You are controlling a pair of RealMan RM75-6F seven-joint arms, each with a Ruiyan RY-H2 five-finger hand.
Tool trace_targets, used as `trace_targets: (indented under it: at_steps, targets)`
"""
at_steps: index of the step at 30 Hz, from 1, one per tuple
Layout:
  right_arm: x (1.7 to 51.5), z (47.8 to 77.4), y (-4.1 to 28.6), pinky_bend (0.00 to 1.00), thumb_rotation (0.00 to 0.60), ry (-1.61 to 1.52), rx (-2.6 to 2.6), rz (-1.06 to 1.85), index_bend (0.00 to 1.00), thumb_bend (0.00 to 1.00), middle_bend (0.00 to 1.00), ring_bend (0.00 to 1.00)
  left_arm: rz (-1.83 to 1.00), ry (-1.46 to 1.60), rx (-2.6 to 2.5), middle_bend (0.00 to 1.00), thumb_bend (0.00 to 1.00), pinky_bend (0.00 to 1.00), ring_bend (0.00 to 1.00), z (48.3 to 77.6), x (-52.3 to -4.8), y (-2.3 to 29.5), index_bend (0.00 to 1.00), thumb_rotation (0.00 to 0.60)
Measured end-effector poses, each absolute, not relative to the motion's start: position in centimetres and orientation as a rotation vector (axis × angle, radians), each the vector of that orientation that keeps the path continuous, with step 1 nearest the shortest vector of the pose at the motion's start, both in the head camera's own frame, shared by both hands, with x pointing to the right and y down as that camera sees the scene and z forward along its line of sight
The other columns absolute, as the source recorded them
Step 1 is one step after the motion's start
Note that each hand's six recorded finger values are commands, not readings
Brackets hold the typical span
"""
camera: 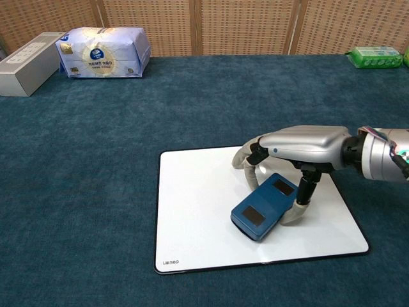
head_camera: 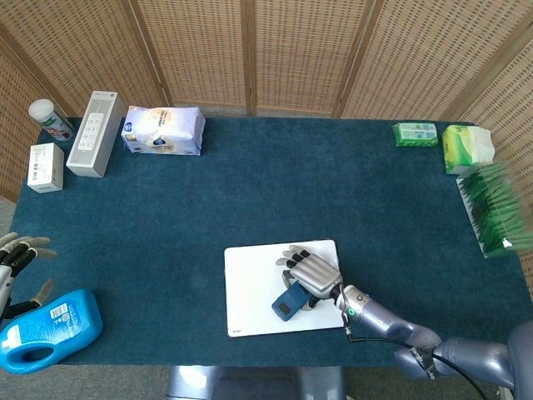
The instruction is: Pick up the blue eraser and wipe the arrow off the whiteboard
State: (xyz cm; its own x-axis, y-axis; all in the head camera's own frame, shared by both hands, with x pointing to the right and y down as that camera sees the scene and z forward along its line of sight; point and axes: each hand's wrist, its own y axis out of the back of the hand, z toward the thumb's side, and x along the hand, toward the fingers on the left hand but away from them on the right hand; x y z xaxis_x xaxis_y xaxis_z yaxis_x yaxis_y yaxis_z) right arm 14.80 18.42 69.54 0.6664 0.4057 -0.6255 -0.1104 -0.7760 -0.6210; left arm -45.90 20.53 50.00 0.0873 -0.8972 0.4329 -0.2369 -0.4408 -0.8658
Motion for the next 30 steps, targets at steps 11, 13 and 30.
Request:
trace_targets:
  at_steps: [11,13,30]
  targets:
    - [15.9,67.8,15.8,0.0,0.6,-0.326,-2.178,1.072,0.64,0.07,0.18,0.0,-1.384,1.13,-1.769,0.26,0.43,0.12,0.21,50.4,-46.1,20.6,0.35,0.6]
    - [16.8,67.6,15.3,0.0,0.6,-0.349,-2.158,1.092,0.64,0.07,0.18,0.0,-1.38,1.126,-1.774,0.26,0.43,0.12,0.21,50.6,-45.9,20.5,0.35,0.6]
    - [24.8,66.1,12.4,0.0,0.6,-0.56,-2.025,1.267,0.64,0.08,0.18,0.0,-1.362,1.111,-1.809,0.26,0.43,0.12,0.21,51.5,-44.8,20.4,0.35,0.6]
